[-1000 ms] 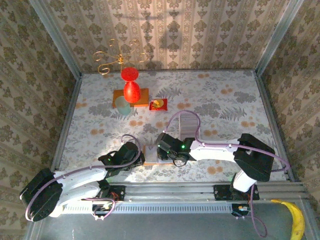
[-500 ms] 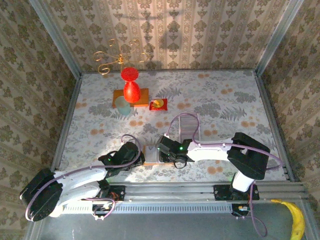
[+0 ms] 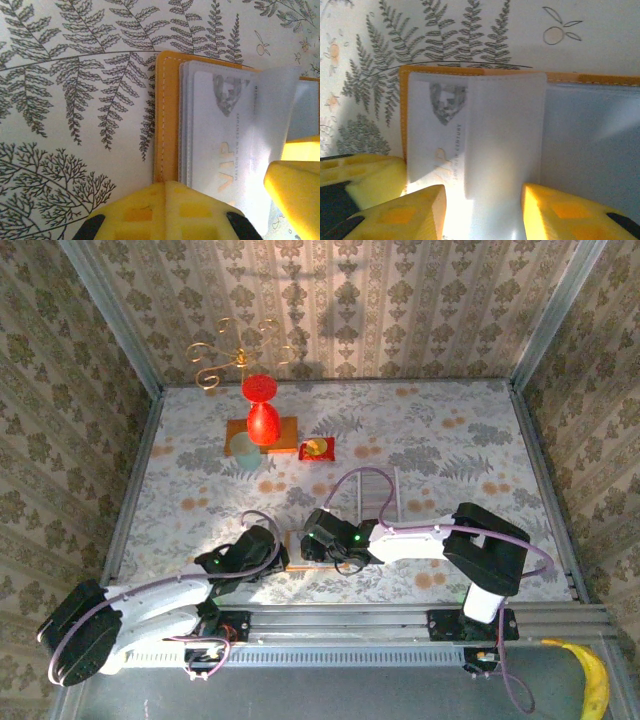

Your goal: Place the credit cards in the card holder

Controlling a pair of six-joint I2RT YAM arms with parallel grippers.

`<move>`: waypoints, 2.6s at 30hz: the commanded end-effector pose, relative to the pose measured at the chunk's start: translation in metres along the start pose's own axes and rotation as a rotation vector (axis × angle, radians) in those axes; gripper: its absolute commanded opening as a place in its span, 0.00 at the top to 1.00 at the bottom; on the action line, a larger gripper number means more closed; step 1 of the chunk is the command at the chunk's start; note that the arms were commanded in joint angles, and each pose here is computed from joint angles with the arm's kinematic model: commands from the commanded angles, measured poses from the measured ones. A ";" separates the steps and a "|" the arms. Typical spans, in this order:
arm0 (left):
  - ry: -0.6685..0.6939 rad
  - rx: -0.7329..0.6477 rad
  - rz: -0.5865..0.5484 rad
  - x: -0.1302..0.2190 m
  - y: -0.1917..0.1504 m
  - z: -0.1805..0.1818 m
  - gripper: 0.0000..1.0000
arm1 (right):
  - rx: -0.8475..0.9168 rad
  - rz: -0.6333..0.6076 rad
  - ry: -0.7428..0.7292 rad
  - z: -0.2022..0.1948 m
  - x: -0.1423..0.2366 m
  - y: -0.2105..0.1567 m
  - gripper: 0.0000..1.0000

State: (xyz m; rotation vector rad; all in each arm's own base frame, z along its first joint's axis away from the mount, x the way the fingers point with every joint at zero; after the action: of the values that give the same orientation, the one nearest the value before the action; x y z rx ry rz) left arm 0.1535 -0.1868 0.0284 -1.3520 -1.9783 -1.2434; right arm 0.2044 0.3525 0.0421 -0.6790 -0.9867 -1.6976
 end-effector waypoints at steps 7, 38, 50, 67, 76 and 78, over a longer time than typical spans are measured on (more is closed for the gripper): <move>0.071 0.024 0.031 0.000 -0.017 0.025 0.98 | -0.076 0.012 0.113 0.018 -0.005 -0.005 0.58; 0.054 0.045 -0.046 0.009 -0.016 0.035 0.95 | -0.138 -0.029 0.577 0.125 0.031 0.021 0.59; 0.047 0.032 -0.079 0.022 -0.005 0.028 0.90 | 0.093 -0.293 0.420 0.109 0.103 0.068 0.56; 0.018 -0.117 -0.212 0.060 0.040 -0.006 0.79 | 1.575 -0.333 -0.132 -0.043 0.189 0.051 0.39; -0.049 -0.189 -0.198 0.061 0.040 -0.022 0.74 | 1.761 -0.159 -0.407 -0.100 0.162 0.075 0.13; -0.049 -0.198 -0.185 0.061 0.037 -0.021 0.74 | 1.775 -0.151 -0.392 -0.100 0.154 0.077 0.12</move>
State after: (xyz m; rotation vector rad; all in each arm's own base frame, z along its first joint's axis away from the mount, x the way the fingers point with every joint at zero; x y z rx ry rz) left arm 0.1601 -0.1653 0.0919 -1.2743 -2.1102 -1.4905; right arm 0.2197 0.1865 0.1475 0.3024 -2.2070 -0.4124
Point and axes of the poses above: each hand's point on the last joint's axis, 136 mm out from that joint toward the fingers, its own x axis back along the fingers, its own z axis along the line the jaws close on, y = z × x, the point moved 1 cm from there along x, back along the fingers, and after that the axes turned 4 degrees about -x, right-handed, at the moved point
